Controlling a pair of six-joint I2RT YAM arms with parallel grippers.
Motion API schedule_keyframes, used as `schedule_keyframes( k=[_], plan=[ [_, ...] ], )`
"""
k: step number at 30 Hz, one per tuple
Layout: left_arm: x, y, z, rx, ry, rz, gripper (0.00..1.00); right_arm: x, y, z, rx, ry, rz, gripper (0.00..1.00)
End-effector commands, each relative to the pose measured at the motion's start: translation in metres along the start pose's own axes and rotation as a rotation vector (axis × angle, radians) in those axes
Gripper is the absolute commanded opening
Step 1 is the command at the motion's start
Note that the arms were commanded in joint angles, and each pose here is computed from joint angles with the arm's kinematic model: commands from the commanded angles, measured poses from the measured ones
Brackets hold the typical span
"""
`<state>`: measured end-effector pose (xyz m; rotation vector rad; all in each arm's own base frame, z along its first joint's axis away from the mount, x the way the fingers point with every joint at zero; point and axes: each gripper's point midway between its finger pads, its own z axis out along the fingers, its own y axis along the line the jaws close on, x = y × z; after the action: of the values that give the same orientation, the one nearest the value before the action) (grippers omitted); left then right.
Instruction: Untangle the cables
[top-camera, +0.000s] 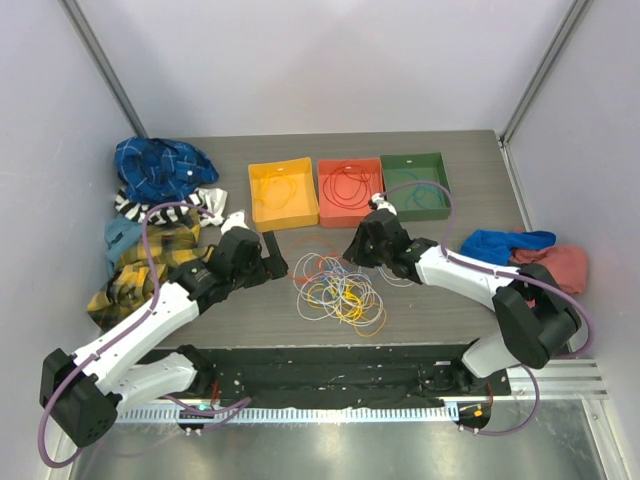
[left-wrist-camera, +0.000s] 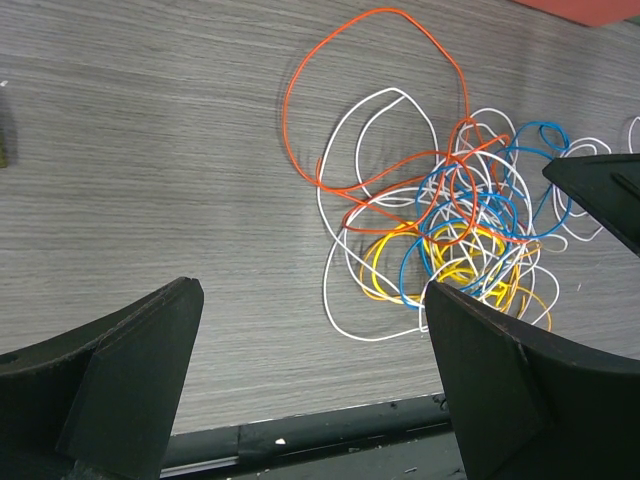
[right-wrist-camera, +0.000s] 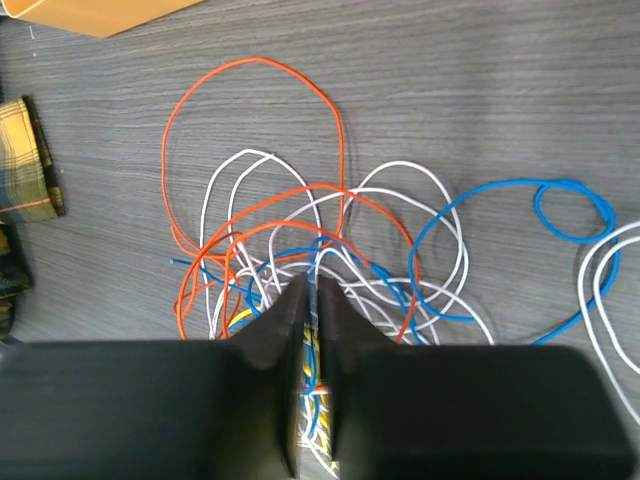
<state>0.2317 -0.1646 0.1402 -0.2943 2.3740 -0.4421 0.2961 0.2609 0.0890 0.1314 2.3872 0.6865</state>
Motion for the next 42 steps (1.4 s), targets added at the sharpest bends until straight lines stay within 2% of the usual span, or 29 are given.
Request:
schedule_keyframes(
  k=[1, 2, 4, 7, 8, 10, 13, 19, 22, 27, 31, 34, 36, 37, 42],
  plan=[
    [-0.006, -0.005, -0.003, 0.027, -0.029, -0.005, 1.00, -0.010, 0.015, -0.008, -0.041, -0.025, -0.020, 0.05],
    [-0.007, -0.005, -0.003, 0.026, -0.032, -0.005, 1.00, -0.017, 0.019, -0.013, -0.052, -0.044, -0.032, 0.01],
    [-0.007, -0.005, -0.004, 0.030, -0.032, -0.004, 1.00, -0.033, 0.030, -0.028, -0.076, -0.093, -0.052, 0.01],
    [-0.008, -0.006, -0.004, 0.031, -0.036, -0.005, 1.00, -0.085, 0.055, -0.070, -0.082, -0.232, -0.110, 0.01],
    [-0.007, -0.006, -0.004, 0.032, -0.034, -0.005, 1.00, -0.114, 0.071, -0.100, -0.095, -0.315, -0.117, 0.01],
    [-0.008, -0.007, -0.005, 0.036, -0.037, -0.007, 1.00, -0.142, 0.086, -0.131, -0.106, -0.390, -0.164, 0.01],
    [-0.009, -0.006, -0.006, 0.037, -0.045, -0.010, 1.00, -0.201, 0.126, -0.205, -0.162, -0.554, -0.189, 0.01],
    [-0.009, -0.007, -0.006, 0.043, -0.047, -0.016, 1.00, -0.250, 0.150, -0.280, -0.175, -0.718, -0.200, 0.01],
    [-0.008, -0.007, -0.005, 0.043, -0.042, -0.016, 1.00, -0.272, 0.154, -0.303, -0.146, -0.796, -0.198, 0.01],
    [-0.007, -0.006, -0.003, 0.035, -0.036, -0.010, 1.00, -0.297, 0.148, -0.319, -0.054, -0.877, -0.210, 0.01],
    [-0.009, -0.005, -0.003, 0.027, -0.048, -0.007, 1.00, -0.324, 0.165, -0.369, -0.097, -0.995, -0.199, 0.01],
    [-0.011, -0.007, -0.002, 0.038, -0.057, -0.008, 1.00, -0.309, 0.187, -0.338, -0.194, -0.872, -0.240, 0.01],
    [-0.013, -0.009, -0.003, 0.041, -0.062, -0.010, 1.00, -0.295, 0.189, -0.323, -0.223, -0.812, -0.225, 0.01],
    [-0.013, -0.009, -0.003, 0.041, -0.064, -0.010, 1.00, -0.285, 0.181, -0.301, -0.195, -0.769, -0.224, 0.01],
    [-0.028, -0.010, -0.009, 0.052, -0.137, -0.037, 1.00, -0.255, 0.160, -0.295, -0.217, -0.736, -0.206, 0.01]
  ],
)
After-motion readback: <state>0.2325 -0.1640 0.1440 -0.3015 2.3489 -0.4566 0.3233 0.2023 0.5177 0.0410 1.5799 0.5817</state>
